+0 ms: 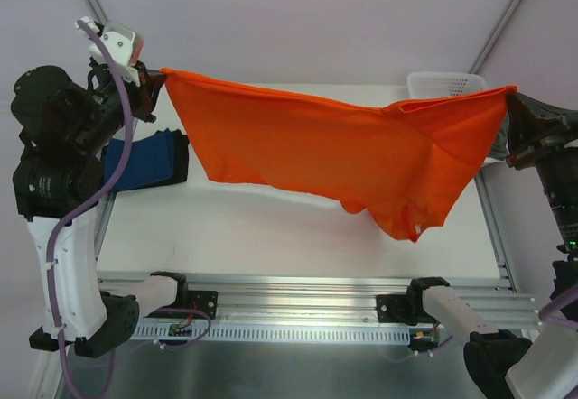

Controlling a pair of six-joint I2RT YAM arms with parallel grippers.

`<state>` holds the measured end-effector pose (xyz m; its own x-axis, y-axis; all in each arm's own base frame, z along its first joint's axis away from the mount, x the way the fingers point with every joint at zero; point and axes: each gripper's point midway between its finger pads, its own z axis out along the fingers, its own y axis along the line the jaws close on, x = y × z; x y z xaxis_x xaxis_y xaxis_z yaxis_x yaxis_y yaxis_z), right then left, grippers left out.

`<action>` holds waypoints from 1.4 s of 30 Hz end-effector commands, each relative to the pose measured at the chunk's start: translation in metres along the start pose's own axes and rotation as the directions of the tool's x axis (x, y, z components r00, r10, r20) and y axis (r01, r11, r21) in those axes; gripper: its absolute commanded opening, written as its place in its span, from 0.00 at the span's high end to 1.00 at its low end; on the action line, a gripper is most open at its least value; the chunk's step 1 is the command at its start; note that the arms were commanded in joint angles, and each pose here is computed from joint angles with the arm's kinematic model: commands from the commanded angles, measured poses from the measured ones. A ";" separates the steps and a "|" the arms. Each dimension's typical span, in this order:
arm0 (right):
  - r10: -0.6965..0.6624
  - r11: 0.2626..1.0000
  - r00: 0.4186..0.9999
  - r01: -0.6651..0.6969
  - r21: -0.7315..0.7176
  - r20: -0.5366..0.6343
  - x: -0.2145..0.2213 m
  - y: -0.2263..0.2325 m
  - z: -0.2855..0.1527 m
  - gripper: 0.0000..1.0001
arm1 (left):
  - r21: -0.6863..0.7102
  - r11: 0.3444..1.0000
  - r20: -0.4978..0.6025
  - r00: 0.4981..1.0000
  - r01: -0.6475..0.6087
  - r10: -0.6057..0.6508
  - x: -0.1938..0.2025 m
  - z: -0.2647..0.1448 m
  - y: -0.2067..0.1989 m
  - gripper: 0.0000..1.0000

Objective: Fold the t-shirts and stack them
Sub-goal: Flatten the tshirt out, then fold the tshirt

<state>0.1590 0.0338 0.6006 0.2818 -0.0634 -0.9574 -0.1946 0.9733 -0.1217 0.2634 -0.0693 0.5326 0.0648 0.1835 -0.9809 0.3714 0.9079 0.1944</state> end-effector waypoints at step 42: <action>-0.015 0.991 0.620 -0.096 -0.095 -0.785 0.472 0.006 0.303 0.99 | 0.101 0.978 -0.642 0.763 0.184 -0.077 0.371 0.291 0.044 1.00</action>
<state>0.5808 0.0655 0.1904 -0.6240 -0.2264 -0.7479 -0.2744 0.9596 -0.0616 0.5767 -0.0707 0.1703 -0.5864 0.3091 -0.7487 0.4561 0.8899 0.0102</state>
